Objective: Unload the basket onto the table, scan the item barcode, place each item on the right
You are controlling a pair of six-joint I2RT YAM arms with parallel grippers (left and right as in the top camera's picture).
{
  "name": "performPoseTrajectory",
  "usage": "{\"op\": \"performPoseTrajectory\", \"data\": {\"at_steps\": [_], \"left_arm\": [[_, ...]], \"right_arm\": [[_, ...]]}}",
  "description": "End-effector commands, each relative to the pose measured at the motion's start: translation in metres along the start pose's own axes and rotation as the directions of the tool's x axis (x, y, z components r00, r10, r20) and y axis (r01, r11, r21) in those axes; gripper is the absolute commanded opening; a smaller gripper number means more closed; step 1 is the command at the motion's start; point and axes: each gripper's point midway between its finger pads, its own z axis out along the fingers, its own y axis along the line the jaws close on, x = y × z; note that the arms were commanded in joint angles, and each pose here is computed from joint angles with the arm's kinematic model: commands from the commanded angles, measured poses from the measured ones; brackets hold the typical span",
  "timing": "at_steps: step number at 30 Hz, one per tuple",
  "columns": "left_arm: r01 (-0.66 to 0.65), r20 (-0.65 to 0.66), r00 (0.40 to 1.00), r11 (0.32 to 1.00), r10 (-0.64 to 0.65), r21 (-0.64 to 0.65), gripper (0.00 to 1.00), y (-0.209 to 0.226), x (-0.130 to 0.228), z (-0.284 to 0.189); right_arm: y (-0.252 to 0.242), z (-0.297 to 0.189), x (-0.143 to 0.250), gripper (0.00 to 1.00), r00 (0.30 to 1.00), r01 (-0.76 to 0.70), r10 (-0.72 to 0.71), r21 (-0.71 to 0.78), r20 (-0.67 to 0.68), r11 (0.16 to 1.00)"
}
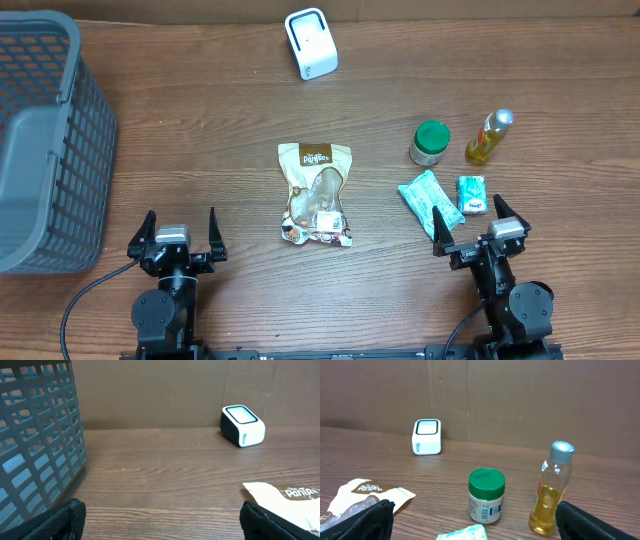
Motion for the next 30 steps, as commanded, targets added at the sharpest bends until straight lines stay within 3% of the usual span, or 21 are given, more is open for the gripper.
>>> {"op": "performPoseTrajectory", "data": {"at_steps": [1,30], "left_arm": [[-0.019,0.008,1.000,1.000,0.019,0.016,1.00,-0.0032,-0.0007,-0.0003],[-0.019,0.008,1.000,1.000,0.019,0.016,1.00,-0.0032,-0.0006,-0.0003]], "right_arm": [[-0.0054,0.0002,0.0022,1.00,1.000,0.001,-0.001,0.021,0.002,1.000],[-0.0075,0.0001,0.0022,1.00,1.000,0.000,0.000,0.029,0.002,1.000]]}}
